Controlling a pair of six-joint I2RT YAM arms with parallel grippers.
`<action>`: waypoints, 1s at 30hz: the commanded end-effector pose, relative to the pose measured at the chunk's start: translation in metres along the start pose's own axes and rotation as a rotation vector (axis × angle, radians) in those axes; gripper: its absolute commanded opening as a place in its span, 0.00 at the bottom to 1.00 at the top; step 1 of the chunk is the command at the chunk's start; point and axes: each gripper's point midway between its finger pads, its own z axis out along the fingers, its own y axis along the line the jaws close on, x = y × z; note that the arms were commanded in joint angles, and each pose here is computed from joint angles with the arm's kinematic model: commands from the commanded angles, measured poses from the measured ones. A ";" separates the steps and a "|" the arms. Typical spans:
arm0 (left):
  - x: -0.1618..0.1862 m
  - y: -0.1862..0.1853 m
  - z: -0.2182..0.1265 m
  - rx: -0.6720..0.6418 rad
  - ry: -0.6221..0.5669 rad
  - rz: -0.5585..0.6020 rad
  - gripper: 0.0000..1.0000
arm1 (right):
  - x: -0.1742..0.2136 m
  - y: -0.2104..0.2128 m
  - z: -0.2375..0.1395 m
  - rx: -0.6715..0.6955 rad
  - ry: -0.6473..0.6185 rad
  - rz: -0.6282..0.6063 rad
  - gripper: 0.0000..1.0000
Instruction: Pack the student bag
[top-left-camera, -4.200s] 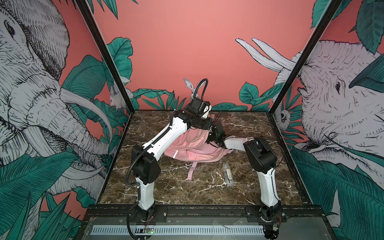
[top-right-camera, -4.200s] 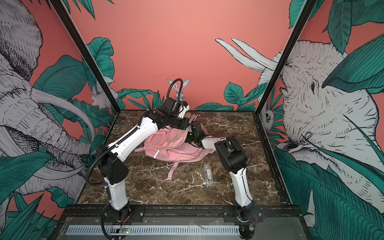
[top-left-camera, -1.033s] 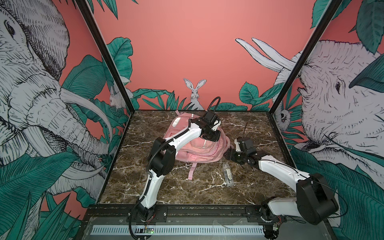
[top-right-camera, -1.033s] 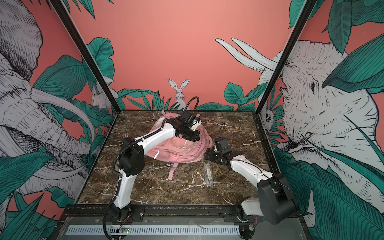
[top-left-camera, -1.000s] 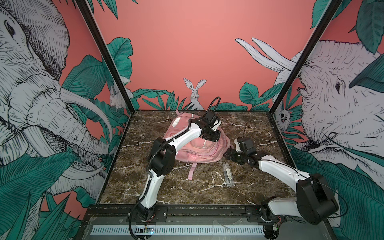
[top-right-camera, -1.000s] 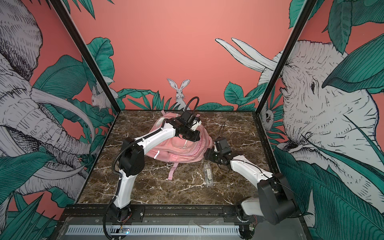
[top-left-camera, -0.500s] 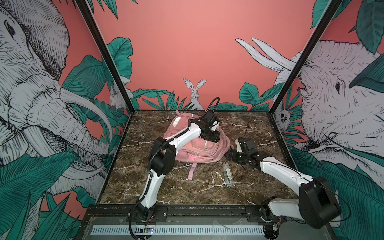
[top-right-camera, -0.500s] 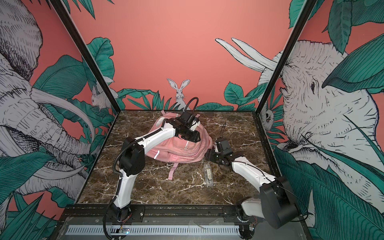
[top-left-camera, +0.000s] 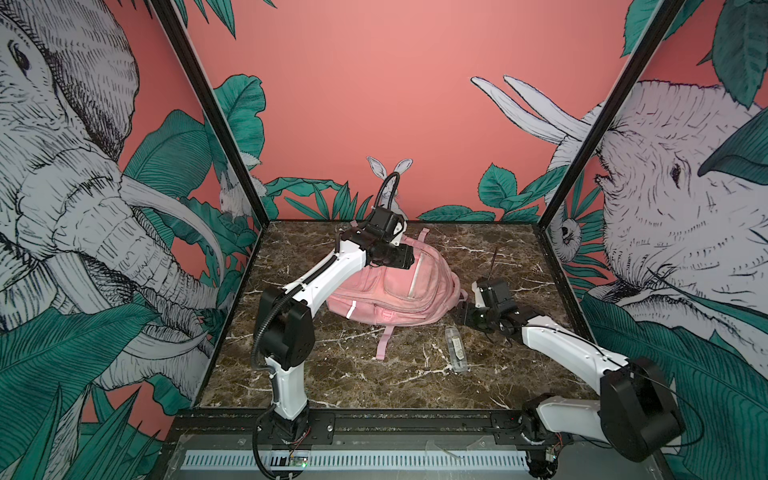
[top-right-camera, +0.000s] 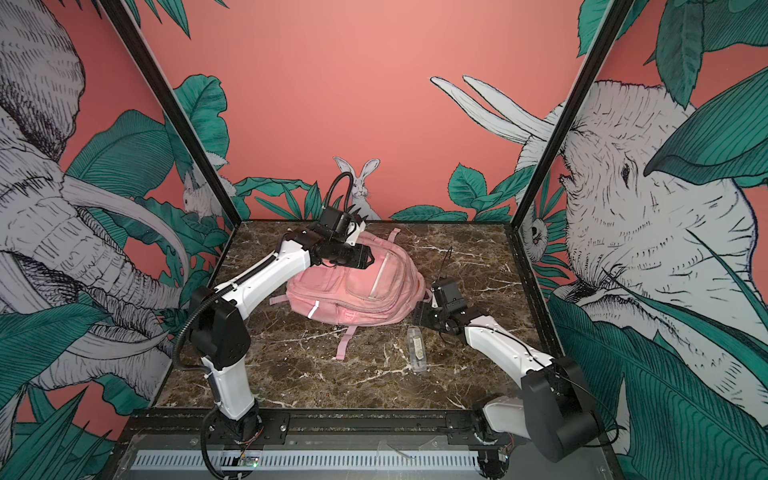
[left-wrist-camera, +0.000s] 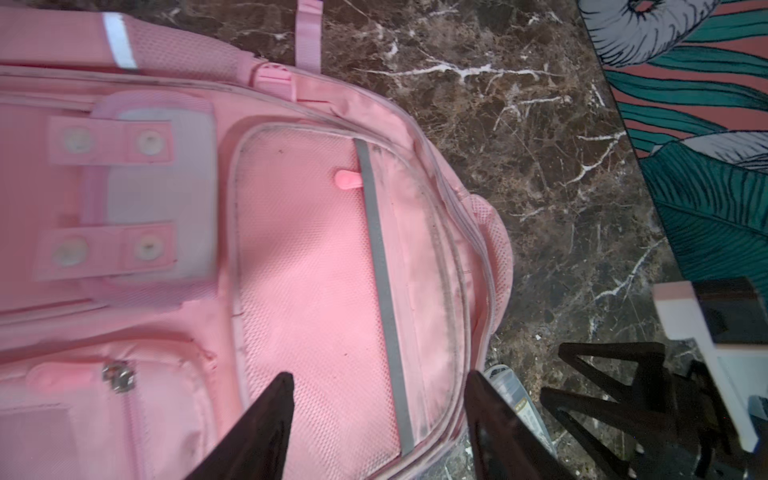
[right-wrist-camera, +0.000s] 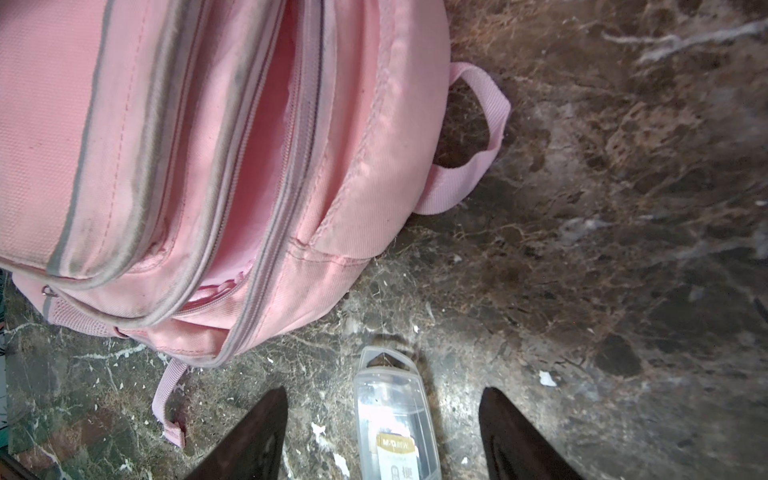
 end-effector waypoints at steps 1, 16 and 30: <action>0.008 0.026 -0.010 -0.046 -0.014 -0.061 0.67 | -0.001 -0.005 -0.001 0.017 -0.011 -0.013 0.72; 0.054 0.136 0.005 -0.229 0.003 -0.313 0.69 | 0.002 -0.007 0.000 0.024 0.003 -0.020 0.72; 0.085 0.141 0.029 -0.210 0.075 -0.345 0.67 | 0.010 -0.015 -0.002 0.050 0.010 -0.033 0.73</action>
